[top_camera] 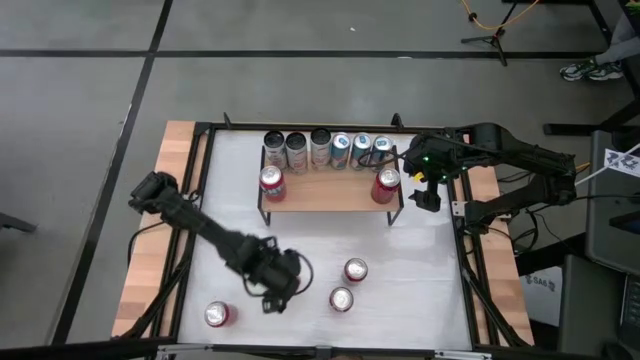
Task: Place canned beverage on shelf
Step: Put the top orange soda can on the shelf aligned with the white soda can
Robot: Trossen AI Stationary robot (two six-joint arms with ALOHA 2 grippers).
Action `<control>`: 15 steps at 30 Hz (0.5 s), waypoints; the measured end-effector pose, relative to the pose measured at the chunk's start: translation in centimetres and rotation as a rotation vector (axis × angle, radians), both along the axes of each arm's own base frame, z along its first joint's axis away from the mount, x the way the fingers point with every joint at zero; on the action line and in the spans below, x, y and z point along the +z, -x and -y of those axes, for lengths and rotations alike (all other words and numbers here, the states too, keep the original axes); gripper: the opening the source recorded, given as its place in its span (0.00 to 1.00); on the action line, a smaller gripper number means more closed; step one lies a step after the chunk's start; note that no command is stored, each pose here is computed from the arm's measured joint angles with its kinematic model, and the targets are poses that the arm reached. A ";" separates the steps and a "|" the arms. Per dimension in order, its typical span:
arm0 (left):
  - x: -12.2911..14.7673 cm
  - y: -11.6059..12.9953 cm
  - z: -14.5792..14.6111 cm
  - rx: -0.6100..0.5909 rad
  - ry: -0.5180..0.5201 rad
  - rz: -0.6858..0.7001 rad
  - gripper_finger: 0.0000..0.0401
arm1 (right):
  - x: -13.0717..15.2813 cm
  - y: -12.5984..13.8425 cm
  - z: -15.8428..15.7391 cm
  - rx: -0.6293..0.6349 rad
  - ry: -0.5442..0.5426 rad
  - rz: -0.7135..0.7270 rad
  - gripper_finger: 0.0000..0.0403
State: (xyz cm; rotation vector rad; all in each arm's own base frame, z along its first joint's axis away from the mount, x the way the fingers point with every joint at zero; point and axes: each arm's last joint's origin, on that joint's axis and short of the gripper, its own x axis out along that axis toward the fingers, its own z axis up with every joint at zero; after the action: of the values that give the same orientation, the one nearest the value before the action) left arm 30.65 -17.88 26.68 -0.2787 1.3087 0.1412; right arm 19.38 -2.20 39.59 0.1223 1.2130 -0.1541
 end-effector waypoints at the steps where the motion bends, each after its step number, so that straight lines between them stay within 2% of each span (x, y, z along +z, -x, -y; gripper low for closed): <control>1: 0.6 -0.5 -0.6 -0.017 -0.006 0.015 0.69 | 0.0 0.0 0.0 0.000 0.000 0.000 0.96; 8: 5.0 -2.9 -5.7 -0.097 -0.056 0.080 0.69 | 0.0 0.0 0.0 0.000 0.000 0.001 0.96; 15: 8.8 -3.8 -11.2 -0.081 -0.111 0.117 0.69 | 0.0 0.0 0.0 0.000 0.000 0.002 0.96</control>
State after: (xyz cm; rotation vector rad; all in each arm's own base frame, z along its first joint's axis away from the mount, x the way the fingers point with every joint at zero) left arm 34.43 -6.71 35.43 -0.1375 1.1893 0.1263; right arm 19.40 -2.20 39.59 0.1222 1.2108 -0.1541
